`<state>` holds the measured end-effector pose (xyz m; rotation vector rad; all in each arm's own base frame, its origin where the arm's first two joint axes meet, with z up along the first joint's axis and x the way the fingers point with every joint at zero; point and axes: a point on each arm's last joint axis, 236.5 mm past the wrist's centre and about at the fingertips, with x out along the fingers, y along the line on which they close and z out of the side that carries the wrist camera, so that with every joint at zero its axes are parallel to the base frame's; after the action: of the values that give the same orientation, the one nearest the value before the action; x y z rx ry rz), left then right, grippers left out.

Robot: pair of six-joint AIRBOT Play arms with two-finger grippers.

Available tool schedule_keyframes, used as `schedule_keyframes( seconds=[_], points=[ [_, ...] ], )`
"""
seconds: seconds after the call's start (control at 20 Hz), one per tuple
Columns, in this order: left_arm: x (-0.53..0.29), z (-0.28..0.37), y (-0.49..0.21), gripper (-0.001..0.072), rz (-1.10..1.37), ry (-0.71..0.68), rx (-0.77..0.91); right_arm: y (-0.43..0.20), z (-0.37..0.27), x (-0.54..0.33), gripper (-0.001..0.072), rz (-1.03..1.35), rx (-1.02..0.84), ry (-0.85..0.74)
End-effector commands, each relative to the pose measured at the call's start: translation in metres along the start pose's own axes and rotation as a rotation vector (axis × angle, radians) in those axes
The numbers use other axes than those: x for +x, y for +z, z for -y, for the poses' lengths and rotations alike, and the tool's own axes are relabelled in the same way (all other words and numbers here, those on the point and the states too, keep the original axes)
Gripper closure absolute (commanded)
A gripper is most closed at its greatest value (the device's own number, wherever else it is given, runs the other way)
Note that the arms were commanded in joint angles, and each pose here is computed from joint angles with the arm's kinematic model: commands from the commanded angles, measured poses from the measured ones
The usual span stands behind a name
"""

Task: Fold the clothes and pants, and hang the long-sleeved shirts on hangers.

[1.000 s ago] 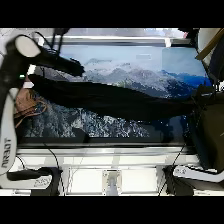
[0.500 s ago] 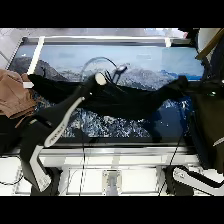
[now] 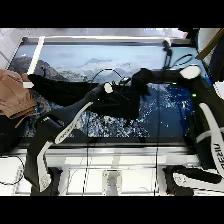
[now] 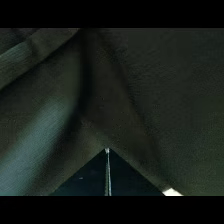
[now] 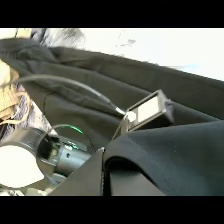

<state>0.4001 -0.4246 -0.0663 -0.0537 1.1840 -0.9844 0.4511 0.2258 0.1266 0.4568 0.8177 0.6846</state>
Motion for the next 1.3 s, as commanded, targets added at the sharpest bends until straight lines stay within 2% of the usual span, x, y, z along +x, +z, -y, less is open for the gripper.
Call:
schedule_keyframes(
  seconds=[0.0, 0.1, 0.3, 0.55, 0.6, 0.7, 0.8, 0.9, 1.0, 1.1, 1.25],
  points=[
    [-0.069, -0.050, -0.010, 0.0687, -0.080, 0.130, 0.018, -0.012, -0.021, 0.053, 0.0703, -0.046, -0.026, 0.033],
    [-0.140, -0.086, -0.014, 0.0687, -0.097, 0.219, -0.004, -0.021, -0.029, 0.082, 0.0703, -0.089, -0.024, 0.055],
    [-0.253, -0.118, -0.027, 0.0687, -0.043, 0.275, -0.115, -0.046, -0.048, 0.147, 0.0703, -0.173, -0.056, 0.104],
    [-0.313, -0.135, -0.029, 0.0687, 0.045, 0.336, -0.141, -0.081, -0.093, 0.214, 0.0701, -0.223, -0.131, 0.180],
    [-0.315, -0.135, -0.029, 0.0686, 0.046, 0.338, -0.138, -0.079, -0.100, 0.220, 0.0664, -0.200, -0.140, 0.182],
    [-0.314, -0.133, -0.030, 0.0686, 0.041, 0.334, -0.136, -0.063, -0.106, 0.224, 0.0338, -0.128, -0.146, 0.177],
    [-0.312, -0.129, -0.029, 0.0686, 0.038, 0.326, -0.130, -0.041, -0.104, 0.215, 0.0325, -0.096, -0.162, 0.176],
    [-0.313, -0.124, -0.029, 0.0686, 0.039, 0.319, -0.126, -0.018, -0.081, 0.186, 0.0328, -0.142, -0.182, 0.155],
    [-0.318, -0.119, -0.029, 0.0686, 0.038, 0.319, -0.102, -0.012, -0.021, 0.136, 0.0335, -0.299, -0.116, 0.035],
    [-0.323, -0.114, -0.028, 0.0686, 0.047, 0.324, -0.089, -0.015, 0.047, 0.075, 0.0335, -0.432, -0.053, -0.091],
    [-0.326, -0.111, -0.027, 0.0686, 0.055, 0.328, -0.083, -0.043, 0.112, 0.015, 0.0334, -0.551, 0.100, -0.185]
  ],
)
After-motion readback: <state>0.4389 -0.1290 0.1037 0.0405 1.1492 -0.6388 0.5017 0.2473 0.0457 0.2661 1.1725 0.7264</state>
